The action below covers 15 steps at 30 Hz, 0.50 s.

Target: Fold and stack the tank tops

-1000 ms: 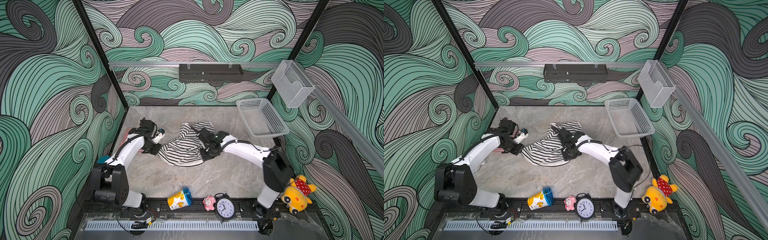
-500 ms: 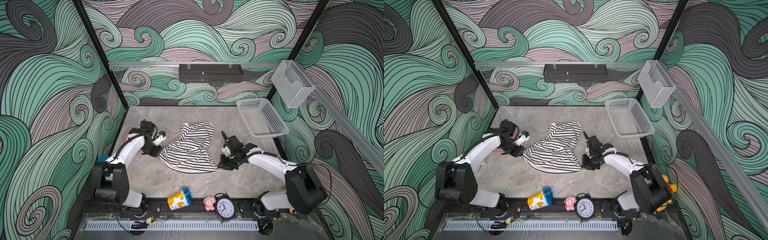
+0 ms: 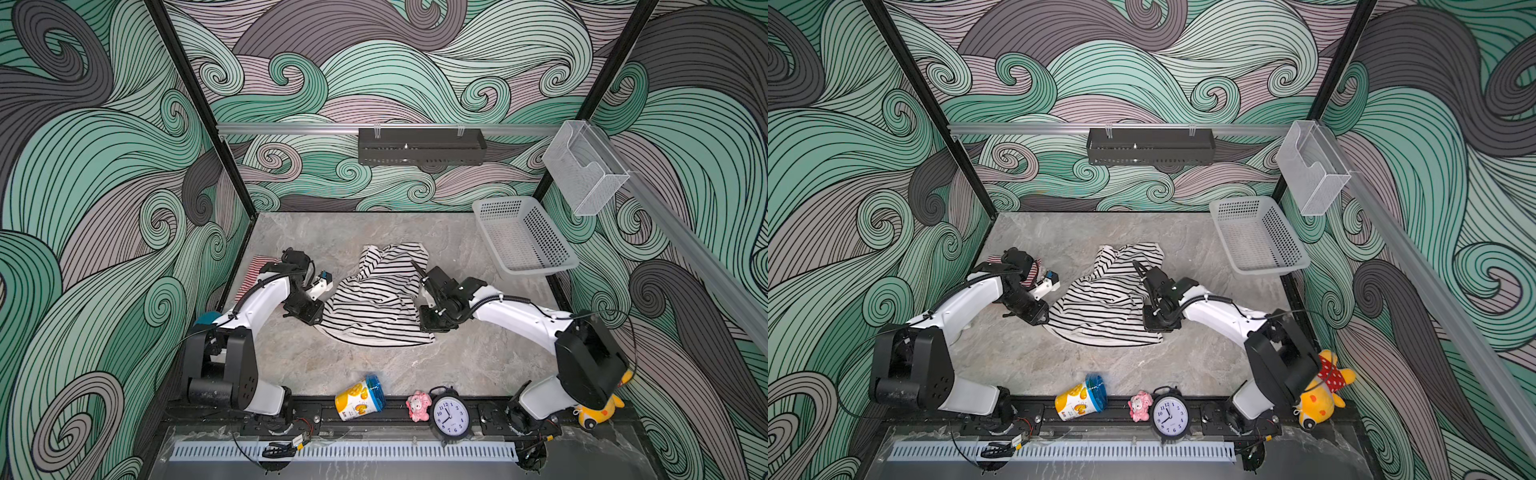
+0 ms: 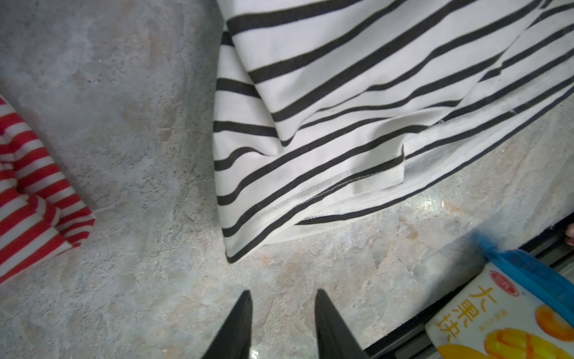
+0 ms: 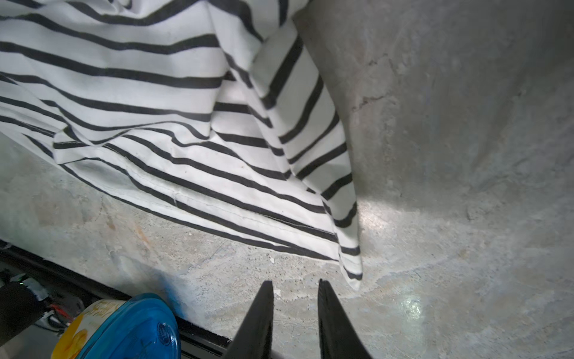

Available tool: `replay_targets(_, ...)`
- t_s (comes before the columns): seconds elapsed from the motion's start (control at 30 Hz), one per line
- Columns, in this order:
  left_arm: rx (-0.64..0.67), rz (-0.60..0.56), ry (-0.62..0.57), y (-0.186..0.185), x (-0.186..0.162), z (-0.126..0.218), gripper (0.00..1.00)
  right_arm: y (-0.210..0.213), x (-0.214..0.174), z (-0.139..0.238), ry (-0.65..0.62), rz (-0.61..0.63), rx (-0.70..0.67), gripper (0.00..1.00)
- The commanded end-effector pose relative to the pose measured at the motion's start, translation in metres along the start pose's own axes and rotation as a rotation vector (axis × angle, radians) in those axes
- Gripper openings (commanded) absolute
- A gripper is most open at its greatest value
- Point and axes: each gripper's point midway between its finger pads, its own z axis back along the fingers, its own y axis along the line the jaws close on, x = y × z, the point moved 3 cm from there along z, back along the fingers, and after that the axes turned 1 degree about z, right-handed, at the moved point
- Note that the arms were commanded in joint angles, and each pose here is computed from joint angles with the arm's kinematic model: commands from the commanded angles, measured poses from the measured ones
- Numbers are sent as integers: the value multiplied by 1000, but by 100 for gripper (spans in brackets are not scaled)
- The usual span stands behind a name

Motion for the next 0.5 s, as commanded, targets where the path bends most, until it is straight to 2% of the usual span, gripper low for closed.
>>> replay_targets(0.0, 40, 10, -12, 5, -2, 1, 39, -13, -6, -3, 48, 46, -188, 27)
replay_targets(0.2, 88, 20, -26, 11, -5, 2, 39, -24, -10, -16, 115, 79, -334, 27)
replay_targets(0.47, 94, 28, -28, 14, -5, 0, 39, -23, -17, -27, 148, 95, -359, 27)
